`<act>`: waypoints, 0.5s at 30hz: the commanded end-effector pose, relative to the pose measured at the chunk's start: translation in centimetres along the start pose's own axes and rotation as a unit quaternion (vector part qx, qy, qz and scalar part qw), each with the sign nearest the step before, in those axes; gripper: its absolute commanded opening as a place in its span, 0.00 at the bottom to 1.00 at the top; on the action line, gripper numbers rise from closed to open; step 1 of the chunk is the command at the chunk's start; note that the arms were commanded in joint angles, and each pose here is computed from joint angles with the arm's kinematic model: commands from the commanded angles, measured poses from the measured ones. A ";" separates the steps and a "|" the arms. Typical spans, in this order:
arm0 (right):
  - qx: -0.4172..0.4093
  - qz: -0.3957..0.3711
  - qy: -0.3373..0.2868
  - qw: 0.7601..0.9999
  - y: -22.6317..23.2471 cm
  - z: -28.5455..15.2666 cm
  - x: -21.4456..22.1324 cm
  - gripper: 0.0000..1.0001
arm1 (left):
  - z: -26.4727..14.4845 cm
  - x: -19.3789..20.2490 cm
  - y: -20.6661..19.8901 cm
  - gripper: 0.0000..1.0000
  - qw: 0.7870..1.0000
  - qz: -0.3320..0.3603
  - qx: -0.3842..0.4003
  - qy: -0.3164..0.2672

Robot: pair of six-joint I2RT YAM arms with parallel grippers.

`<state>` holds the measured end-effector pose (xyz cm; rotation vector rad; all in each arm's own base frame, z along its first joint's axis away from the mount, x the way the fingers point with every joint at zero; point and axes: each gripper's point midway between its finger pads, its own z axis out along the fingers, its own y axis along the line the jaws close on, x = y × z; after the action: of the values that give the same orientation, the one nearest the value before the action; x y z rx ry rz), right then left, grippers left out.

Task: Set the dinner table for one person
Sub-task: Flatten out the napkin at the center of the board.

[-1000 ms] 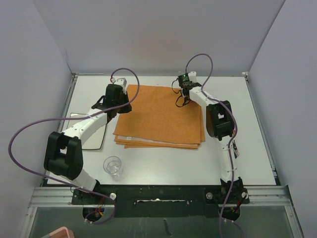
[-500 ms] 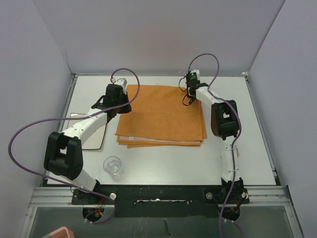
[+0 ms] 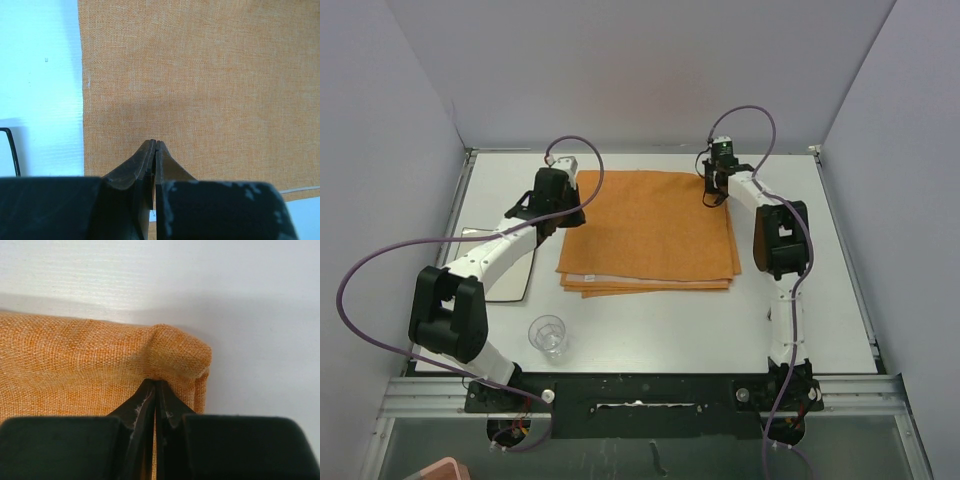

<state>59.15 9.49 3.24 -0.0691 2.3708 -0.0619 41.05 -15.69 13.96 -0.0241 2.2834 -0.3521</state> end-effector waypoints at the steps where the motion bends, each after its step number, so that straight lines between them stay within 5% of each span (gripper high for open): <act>1: -0.023 0.006 -0.040 0.999 -0.8 0.7 -3.0 0.00 | -2.6 -4.8 -1.9 0.01 0.997 0.013 0.022 -0.069; 15: -0.075 0.019 -0.074 0.994 -0.4 -1.1 -6.4 0.00 | -2.5 -5.0 -2.7 0.10 0.997 0.020 0.026 -0.067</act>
<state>60.75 9.02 3.47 -0.0966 2.3486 0.0747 41.36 -16.66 15.35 0.0185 2.2573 -0.3517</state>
